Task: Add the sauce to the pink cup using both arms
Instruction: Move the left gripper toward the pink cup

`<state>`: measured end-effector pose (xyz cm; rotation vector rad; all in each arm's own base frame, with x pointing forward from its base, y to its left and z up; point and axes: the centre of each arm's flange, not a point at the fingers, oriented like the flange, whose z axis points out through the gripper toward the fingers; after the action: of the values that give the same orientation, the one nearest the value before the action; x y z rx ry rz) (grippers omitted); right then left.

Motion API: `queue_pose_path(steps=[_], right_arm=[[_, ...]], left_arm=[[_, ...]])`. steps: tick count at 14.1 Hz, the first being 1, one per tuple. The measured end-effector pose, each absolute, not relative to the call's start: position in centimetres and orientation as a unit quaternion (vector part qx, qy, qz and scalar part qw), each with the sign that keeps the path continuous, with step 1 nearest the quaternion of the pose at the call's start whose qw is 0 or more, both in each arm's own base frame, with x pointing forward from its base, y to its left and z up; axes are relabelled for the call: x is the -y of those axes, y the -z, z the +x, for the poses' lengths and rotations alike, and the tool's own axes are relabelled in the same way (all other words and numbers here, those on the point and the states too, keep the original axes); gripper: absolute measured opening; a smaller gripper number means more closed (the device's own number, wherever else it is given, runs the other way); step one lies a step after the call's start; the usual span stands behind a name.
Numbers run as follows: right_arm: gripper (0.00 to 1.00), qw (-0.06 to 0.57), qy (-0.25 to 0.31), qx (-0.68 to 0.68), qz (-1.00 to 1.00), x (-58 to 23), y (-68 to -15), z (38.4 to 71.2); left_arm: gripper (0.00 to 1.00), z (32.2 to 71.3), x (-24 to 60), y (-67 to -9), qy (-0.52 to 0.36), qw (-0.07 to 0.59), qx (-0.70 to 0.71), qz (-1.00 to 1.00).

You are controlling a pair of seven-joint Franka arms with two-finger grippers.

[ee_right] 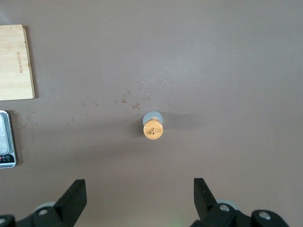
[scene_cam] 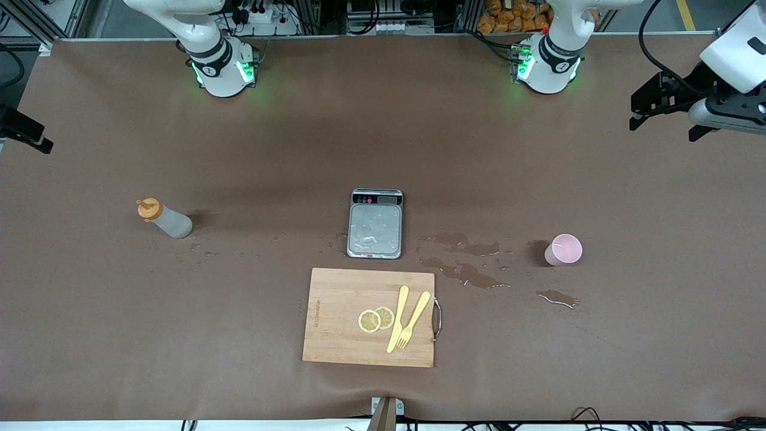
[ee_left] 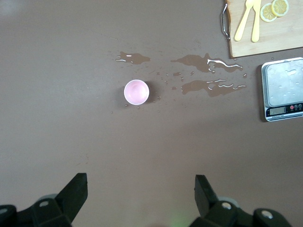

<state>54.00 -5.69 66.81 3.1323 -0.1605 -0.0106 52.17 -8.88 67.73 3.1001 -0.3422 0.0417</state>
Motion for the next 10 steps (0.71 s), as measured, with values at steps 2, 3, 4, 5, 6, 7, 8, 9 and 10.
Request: queue_pose_path(steps=[2,3,4,5,6,7,8,9,10], right_arm=[[1.00,0.003,0.003,0.052,0.999,5.75,-66.82,53.99],[1.00,0.003,0.003,0.052,0.999,5.76,-66.82,53.99],[1.00,0.003,0.003,0.052,0.999,5.76,-66.82,53.99],[1.00,0.003,0.003,0.052,0.999,5.77,-66.82,53.99],[1.00,0.003,0.003,0.052,0.999,5.78,-66.82,53.99],[1.00,0.003,0.003,0.052,0.999,5.83,-66.82,53.98],[1.00,0.003,0.003,0.054,0.999,5.96,-66.81,53.97],[1.00,0.003,0.004,0.056,0.998,6.23,-66.77,53.97],[1.00,0.002,0.005,0.059,0.998,6.56,-66.68,53.98]], left_arm=[[1.00,52.11,9.05,-67.74,-0.013,0.011,0.111,0.994],[1.00,52.05,9.23,-67.76,-0.013,0.011,0.113,0.993],[1.00,52.02,9.29,-67.80,-0.013,0.011,0.113,0.993],[1.00,52.00,9.24,-67.83,-0.013,0.011,0.113,0.993],[1.00,52.01,9.18,-67.83,-0.013,0.011,0.112,0.994],[1.00,52.02,9.13,-67.83,-0.013,0.011,0.112,0.994],[1.00,52.02,9.13,-67.84,-0.013,0.011,0.112,0.994],[1.00,52.01,9.15,-67.84,-0.013,0.011,0.112,0.994],[1.00,51.99,9.23,-67.83,-0.013,0.011,0.113,0.993]])
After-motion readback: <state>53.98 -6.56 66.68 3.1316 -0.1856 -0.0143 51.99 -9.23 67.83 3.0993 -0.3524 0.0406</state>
